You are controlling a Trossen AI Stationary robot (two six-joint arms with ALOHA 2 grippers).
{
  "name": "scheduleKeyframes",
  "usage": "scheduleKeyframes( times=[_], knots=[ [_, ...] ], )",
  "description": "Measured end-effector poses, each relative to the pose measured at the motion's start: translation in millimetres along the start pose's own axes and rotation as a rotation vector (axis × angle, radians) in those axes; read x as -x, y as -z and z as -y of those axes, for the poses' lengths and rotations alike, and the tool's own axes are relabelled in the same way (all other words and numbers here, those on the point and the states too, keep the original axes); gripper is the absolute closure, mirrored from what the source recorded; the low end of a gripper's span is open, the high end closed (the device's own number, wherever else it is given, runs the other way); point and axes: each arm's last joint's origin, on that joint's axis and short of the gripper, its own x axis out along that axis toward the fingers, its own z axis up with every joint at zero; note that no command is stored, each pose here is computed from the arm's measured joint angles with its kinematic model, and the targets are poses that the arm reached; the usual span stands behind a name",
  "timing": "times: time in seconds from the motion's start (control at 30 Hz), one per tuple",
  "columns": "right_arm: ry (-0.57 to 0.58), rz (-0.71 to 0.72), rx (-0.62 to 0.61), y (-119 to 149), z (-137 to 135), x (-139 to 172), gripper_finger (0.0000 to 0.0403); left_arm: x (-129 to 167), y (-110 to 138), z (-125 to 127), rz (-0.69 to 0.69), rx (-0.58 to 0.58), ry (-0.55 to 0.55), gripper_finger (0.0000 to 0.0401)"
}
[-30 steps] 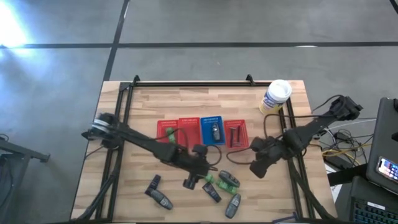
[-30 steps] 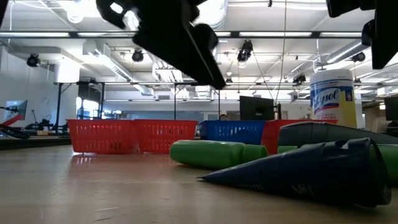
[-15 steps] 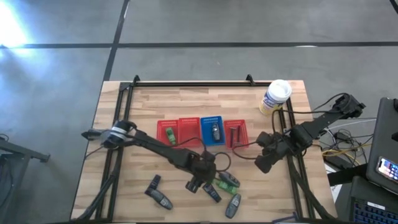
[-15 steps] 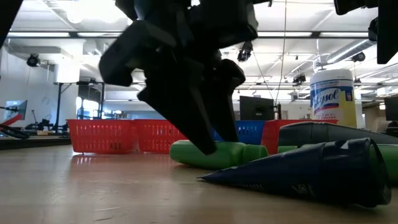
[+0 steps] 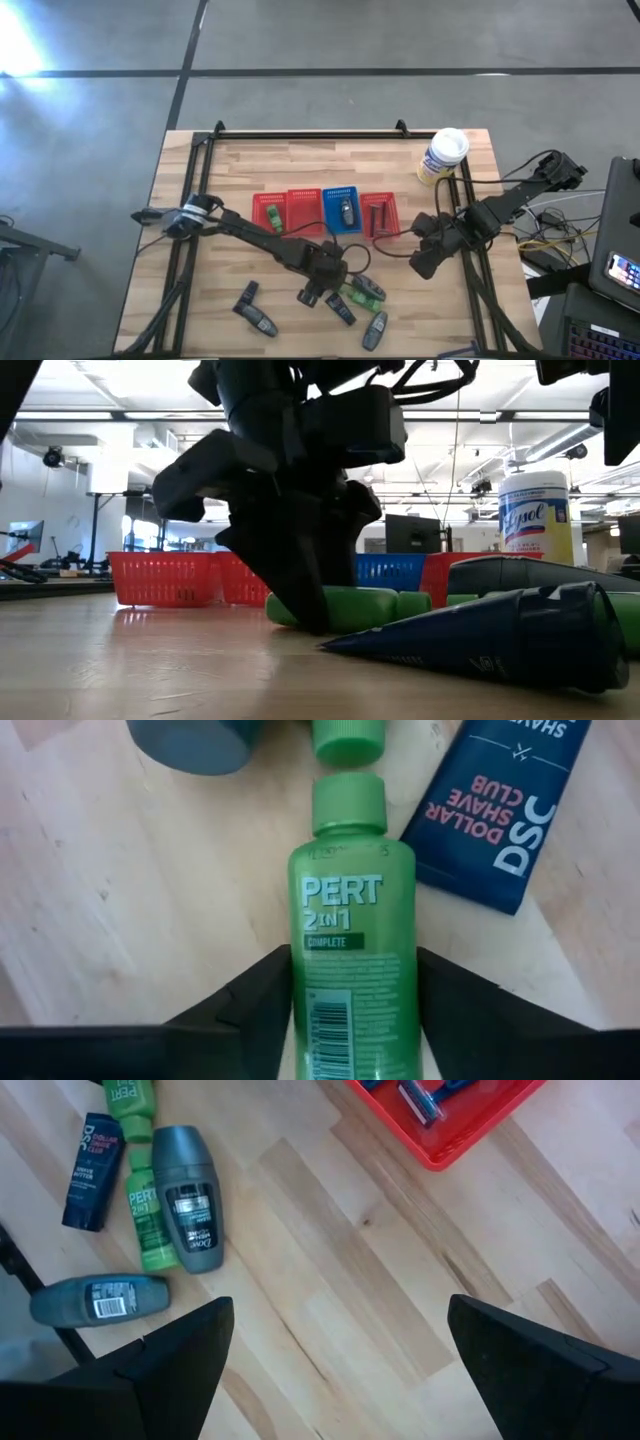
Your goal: Pick & Place Travel size toiletries
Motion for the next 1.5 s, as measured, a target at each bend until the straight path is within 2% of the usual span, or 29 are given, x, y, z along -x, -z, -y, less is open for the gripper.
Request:
scheduleKeyframes(
  times=[0.2,0.4,0.47,0.57,0.67,0.73,0.83,0.93,1.03,1.1,1.17,1.37,1.5],
  knots=[
    [-0.001,0.0,0.015,0,0,0,0.0037,9,0,0,-0.02,0.097,-0.006,0.0252],
    [-0.021,0.01,0.015,1,4,7,0.0037,58,2,0,-0.022,0.346,-0.12,0.0252],
    [-0.02,0.025,0.014,1,6,9,0.0037,79,3,1,0.015,0.486,-0.185,0.0252],
    [-0.021,0.05,0.009,0,9,12,0.0037,115,9,2,0.126,0.801,-0.316,0.0252],
    [-0.018,0.072,0.002,0,11,14,0.0037,147,32,3,0.21,1.167,-0.444,0.0252],
    [-0.014,0.085,0.001,0,11,14,0.0037,162,51,5,0.253,1.348,-0.507,0.0252],
    [-0.007,0.088,0.004,-1,10,13,0.0037,177,83,9,0.323,1.554,-0.56,0.0252],
    [0.01,0.096,0.011,-1,9,10,0.0037,178,117,11,0.355,1.696,-0.592,0.0252],
    [0.025,0.1,0.013,-2,8,8,0.0037,167,147,8,0.358,1.809,-0.617,0.0252],
    [0.033,0.097,0.02,-2,7,6,0.0037,160,157,6,0.366,1.85,-0.583,0.0252],
    [0.038,0.096,0.021,-1,7,5,0.0037,152,165,2,0.365,1.868,-0.566,0.0252],
    [0.04,0.097,0.018,-2,7,4,0.0037,135,186,-7,0.304,1.904,-0.643,0.0251],
    [0.04,0.097,0.01,-2,7,4,0.0037,128,190,-12,0.322,1.945,-0.597,0.0235]
  ],
)
